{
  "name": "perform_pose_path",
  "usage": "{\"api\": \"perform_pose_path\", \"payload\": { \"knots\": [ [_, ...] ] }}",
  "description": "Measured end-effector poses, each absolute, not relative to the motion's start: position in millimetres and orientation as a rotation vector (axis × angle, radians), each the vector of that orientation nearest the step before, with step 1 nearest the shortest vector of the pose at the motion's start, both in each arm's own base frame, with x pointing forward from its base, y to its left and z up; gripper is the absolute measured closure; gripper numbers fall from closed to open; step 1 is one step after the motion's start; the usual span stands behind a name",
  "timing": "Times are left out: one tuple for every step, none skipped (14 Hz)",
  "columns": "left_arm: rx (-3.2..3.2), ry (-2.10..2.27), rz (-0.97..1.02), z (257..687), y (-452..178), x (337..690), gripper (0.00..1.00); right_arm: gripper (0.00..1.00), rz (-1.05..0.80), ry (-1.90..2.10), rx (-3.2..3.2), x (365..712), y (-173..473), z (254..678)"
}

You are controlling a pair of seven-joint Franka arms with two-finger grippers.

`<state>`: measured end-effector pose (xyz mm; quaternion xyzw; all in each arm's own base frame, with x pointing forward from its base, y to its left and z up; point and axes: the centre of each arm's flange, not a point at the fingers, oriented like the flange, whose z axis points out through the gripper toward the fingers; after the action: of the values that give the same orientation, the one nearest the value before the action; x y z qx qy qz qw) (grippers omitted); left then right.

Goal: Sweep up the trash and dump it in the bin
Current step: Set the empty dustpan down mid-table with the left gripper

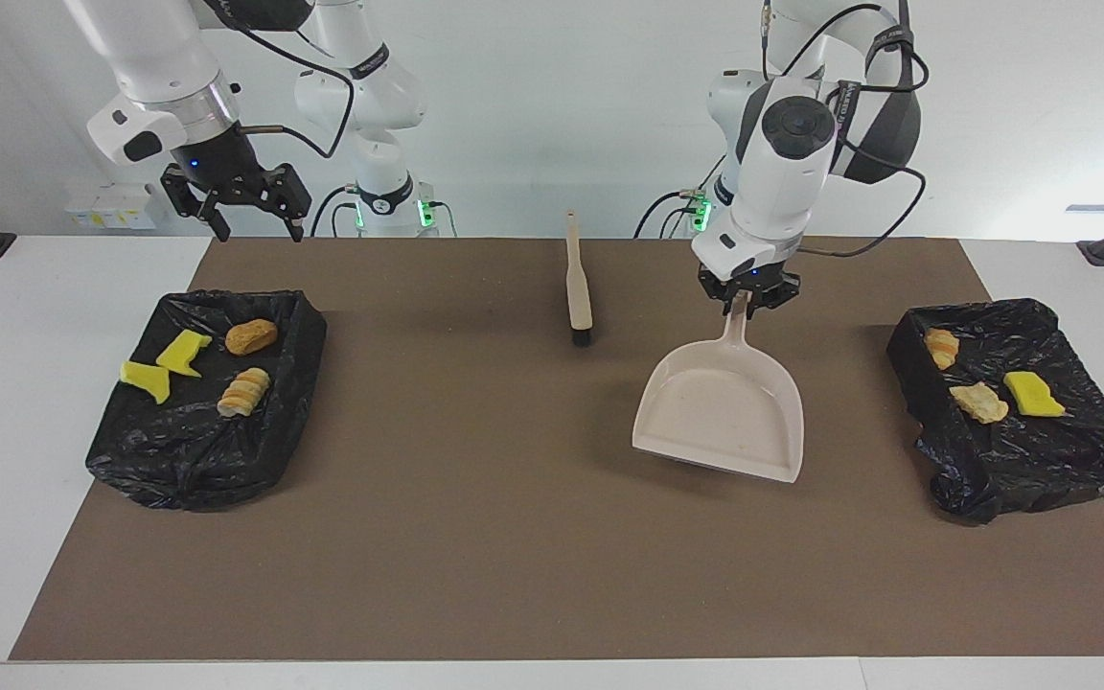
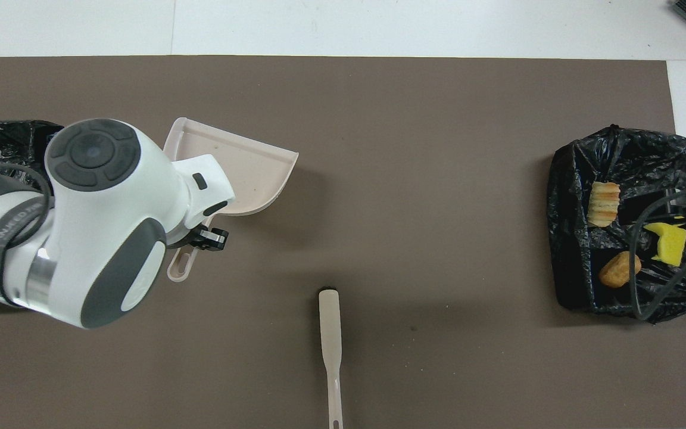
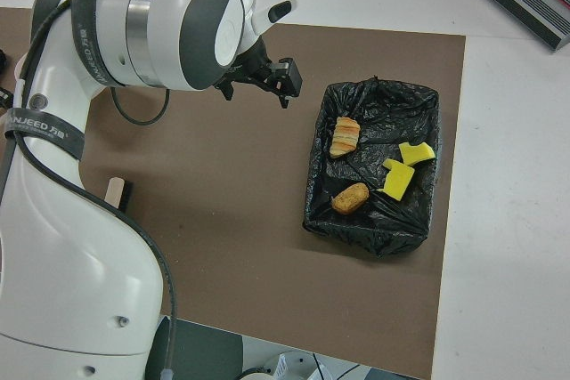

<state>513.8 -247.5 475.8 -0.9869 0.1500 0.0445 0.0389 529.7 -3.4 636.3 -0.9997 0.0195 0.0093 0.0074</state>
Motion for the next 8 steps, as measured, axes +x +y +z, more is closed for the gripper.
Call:
{"api": "perform_pose_path", "payload": {
  "knots": [
    [-3.047,0.412,0.118,465,-264,514,0.69,0.0,0.019,0.059,-3.126,532,-3,636],
    [-3.076,0.355,0.11,453,-280,514,0.69,0.0,-0.006,0.058,-3.126,535,-2,636],
    [-3.107,0.294,0.11,443,-294,513,0.69,0.0,-0.027,0.062,-3.125,538,-3,636],
    [-3.141,0.211,0.109,434,-305,513,0.69,0.0,-0.037,0.075,-3.124,539,-3,635],
    [-3.173,0.116,0.101,426,-314,514,0.69,0.0,-0.039,0.103,-3.123,540,-3,635],
    [-3.192,0.056,0.087,420,-323,515,0.69,0.0,-0.037,0.129,-3.121,540,-2,635],
    [-3.204,0.027,0.072,416,-330,514,0.69,0.0,-0.037,0.142,-3.12,540,0,635],
    [-3.213,0.021,0.052,413,-337,514,0.69,0.0,-0.037,0.142,-3.12,540,3,635]
  ]
}}
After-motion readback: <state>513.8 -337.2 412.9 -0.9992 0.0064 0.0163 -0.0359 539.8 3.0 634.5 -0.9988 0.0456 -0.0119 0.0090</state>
